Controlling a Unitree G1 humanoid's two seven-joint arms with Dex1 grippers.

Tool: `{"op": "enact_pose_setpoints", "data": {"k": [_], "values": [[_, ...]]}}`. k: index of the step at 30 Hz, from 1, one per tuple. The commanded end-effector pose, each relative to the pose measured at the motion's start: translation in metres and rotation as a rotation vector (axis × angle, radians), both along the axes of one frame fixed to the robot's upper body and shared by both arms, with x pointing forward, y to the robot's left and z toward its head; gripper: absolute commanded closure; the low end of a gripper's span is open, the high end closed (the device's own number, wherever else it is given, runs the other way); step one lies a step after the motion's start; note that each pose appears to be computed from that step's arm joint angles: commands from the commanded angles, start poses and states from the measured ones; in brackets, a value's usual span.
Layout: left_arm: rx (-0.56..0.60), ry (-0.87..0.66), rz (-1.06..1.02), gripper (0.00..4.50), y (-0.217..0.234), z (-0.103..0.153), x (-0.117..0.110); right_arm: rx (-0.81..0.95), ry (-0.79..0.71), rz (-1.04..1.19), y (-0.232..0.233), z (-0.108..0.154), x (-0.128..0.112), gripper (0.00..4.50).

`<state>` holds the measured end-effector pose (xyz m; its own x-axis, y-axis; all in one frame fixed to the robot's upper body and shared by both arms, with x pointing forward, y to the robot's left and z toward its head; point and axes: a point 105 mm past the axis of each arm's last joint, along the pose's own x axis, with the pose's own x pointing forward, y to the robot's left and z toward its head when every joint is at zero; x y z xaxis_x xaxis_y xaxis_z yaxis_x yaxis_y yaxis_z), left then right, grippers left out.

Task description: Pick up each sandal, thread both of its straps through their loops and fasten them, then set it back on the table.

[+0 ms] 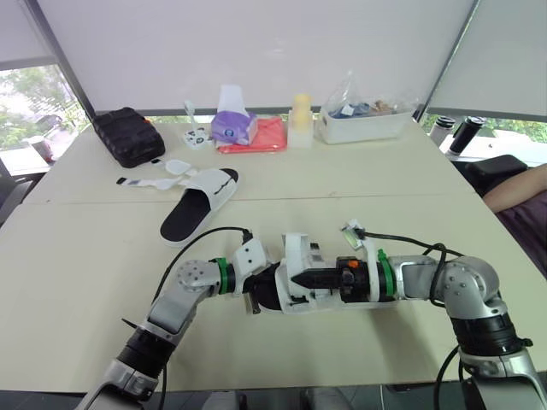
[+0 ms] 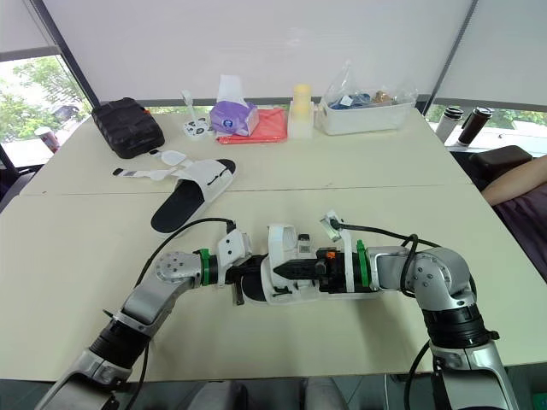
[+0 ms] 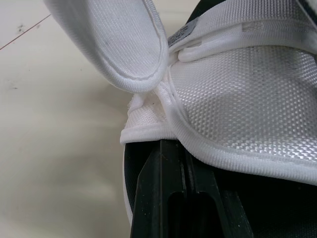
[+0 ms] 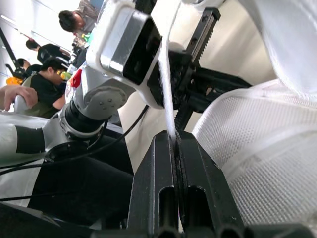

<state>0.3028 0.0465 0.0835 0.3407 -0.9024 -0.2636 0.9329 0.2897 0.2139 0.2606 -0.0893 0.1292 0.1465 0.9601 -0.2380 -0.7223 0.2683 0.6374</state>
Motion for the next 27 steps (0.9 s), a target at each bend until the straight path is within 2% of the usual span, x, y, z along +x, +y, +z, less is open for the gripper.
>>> {"op": "enact_pose_setpoints", "data": {"k": [1,5,10,19,22,25,26,27], "values": [[0.040,0.046,0.003,4.50,0.000,-0.016,-0.004,-0.031,-0.017,0.025,0.000,-0.004,-0.006,4.44],[0.041,0.046,0.003,4.50,0.001,-0.015,-0.004,-0.126,-0.070,0.006,-0.007,-0.016,-0.001,4.44],[0.042,0.047,0.001,4.50,0.001,-0.015,-0.004,-0.170,-0.127,-0.011,-0.010,-0.019,0.007,4.44],[0.041,0.045,0.004,4.50,0.000,-0.015,-0.003,-0.030,-0.153,0.020,0.006,0.006,0.007,4.44],[0.039,0.045,0.005,4.50,0.000,-0.015,-0.003,-0.020,-0.158,0.032,0.008,0.008,0.005,3.66],[0.039,0.046,0.007,4.50,0.000,-0.015,-0.003,-0.037,-0.167,0.022,0.007,0.008,0.006,2.29],[0.039,0.046,0.007,4.50,0.000,-0.015,-0.003,-0.040,-0.168,0.018,0.007,0.008,0.007,1.96],[0.039,0.046,0.007,4.50,0.000,-0.015,-0.003,-0.041,-0.170,0.017,0.007,0.008,0.007,1.96]]}}
